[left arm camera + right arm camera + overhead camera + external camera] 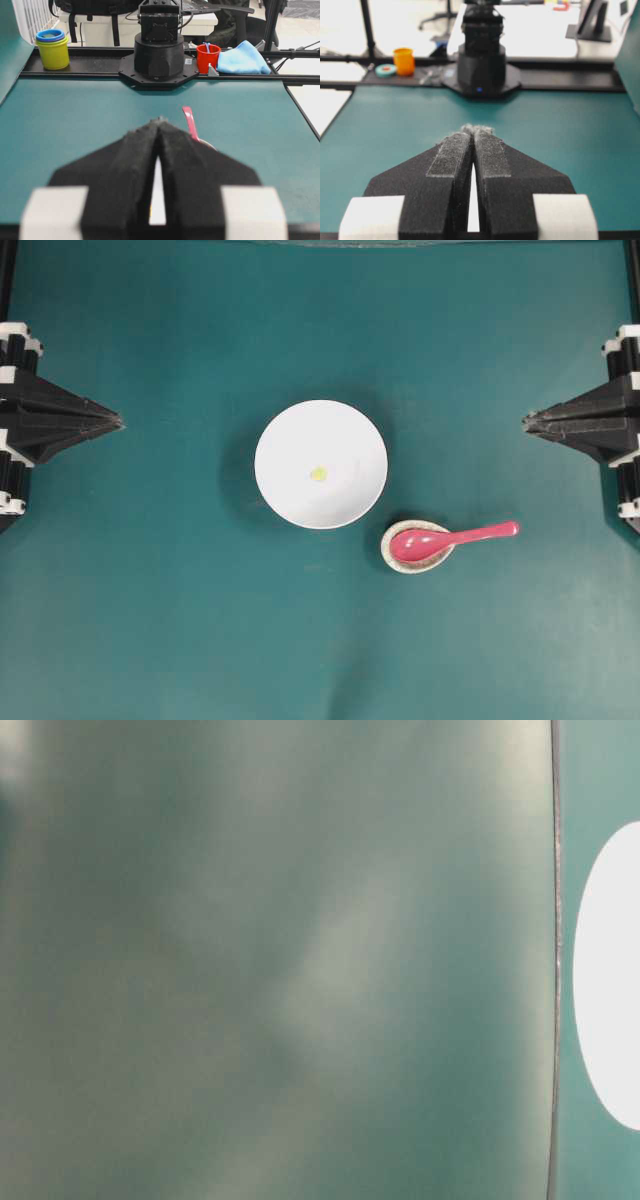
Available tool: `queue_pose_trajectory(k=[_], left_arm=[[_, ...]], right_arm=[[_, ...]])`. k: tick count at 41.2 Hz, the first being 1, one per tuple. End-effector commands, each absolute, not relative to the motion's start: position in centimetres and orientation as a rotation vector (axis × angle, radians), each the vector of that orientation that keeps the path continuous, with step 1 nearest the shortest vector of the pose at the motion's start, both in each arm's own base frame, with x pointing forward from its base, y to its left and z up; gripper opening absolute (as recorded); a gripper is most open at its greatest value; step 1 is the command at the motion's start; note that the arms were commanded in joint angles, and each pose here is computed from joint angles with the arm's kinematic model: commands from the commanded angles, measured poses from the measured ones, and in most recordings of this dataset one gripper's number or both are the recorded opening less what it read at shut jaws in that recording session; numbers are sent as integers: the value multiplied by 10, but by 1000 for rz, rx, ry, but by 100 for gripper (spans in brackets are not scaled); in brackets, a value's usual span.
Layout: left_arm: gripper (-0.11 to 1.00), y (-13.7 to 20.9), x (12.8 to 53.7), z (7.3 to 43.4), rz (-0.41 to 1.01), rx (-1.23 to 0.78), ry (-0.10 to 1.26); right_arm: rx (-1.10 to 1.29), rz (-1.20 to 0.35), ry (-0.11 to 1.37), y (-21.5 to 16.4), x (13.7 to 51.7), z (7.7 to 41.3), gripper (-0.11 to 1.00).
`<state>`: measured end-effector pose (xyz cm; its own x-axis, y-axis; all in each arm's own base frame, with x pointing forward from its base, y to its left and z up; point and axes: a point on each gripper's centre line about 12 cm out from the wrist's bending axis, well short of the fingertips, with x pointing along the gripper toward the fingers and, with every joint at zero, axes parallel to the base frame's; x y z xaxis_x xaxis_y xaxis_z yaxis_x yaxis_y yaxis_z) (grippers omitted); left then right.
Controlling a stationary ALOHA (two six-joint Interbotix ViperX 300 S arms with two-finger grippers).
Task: Scoop the yellow hexagonal prism block from the bowl with a spoon using the right arm.
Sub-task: 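Move the right gripper over the pink spoon handle on the spoon rest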
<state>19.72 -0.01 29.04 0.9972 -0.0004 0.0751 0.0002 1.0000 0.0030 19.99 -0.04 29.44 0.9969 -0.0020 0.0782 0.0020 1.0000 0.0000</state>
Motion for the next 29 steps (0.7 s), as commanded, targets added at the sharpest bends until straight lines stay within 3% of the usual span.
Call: queue_pose_trajectory(k=[1, 2, 3, 15, 19, 29], left_arm=[[-1, 0, 201, 298, 0, -2, -77], [-1, 0, 201, 297, 1, 0, -64], [10, 0, 201, 296, 0, 0, -61], [9, 0, 201, 299, -1, 0, -77], [9, 0, 200, 299, -1, 0, -78], [9, 0, 201, 298, 0, 0, -66]], right_arm=[[1, -3, -92, -1, 201, 299, 0], [0, -4, -83, -1, 203, 298, 0], [1, -5, -78, -1, 204, 296, 1], [4, -5, -92, -1, 206, 297, 3], [3, -3, -91, -1, 206, 297, 8], [7, -4, -83, -1, 206, 296, 33]])
